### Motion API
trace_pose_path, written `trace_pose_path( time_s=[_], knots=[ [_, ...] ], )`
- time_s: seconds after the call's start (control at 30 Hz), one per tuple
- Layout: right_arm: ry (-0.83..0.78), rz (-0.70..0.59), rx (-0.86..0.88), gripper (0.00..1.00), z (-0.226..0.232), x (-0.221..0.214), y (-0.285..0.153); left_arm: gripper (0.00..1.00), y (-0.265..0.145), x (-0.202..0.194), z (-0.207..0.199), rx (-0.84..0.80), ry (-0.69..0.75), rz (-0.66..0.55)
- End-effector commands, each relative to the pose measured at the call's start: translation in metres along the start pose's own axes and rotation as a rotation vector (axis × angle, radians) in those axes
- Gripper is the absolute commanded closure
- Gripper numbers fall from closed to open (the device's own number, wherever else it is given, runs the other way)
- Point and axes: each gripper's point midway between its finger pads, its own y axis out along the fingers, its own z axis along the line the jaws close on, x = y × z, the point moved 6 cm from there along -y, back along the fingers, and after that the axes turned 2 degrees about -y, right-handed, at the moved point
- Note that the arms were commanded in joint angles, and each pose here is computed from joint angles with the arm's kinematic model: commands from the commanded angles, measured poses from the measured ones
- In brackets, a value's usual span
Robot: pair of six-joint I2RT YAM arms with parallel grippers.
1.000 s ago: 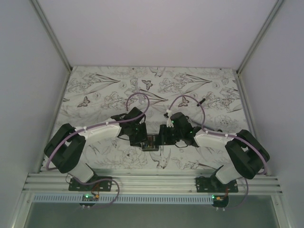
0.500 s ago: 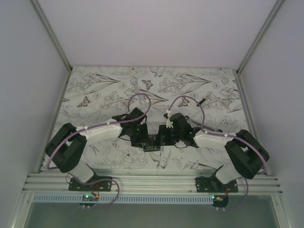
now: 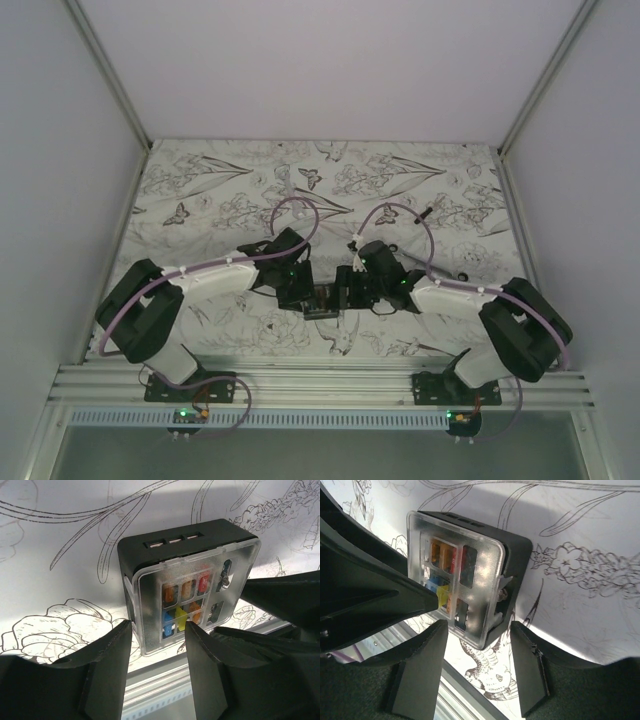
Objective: Snap on the fuse box
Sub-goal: Close the fuse box cover on the fuse box base.
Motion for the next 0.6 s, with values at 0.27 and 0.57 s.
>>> trace_pose_path(
  time_s=[0.27, 0.57],
  knots=[
    [0.003, 0.009, 0.168, 0.48, 0.024, 0.001, 0.011, 0.53, 0.014, -0.009, -0.007, 0.027, 0.023, 0.041],
    [0.003, 0.036, 0.094, 0.52, 0.009, -0.008, 0.016, 0.53, 0.016, -0.014, 0.008, 0.073, 0.009, 0.026]
  ],
)
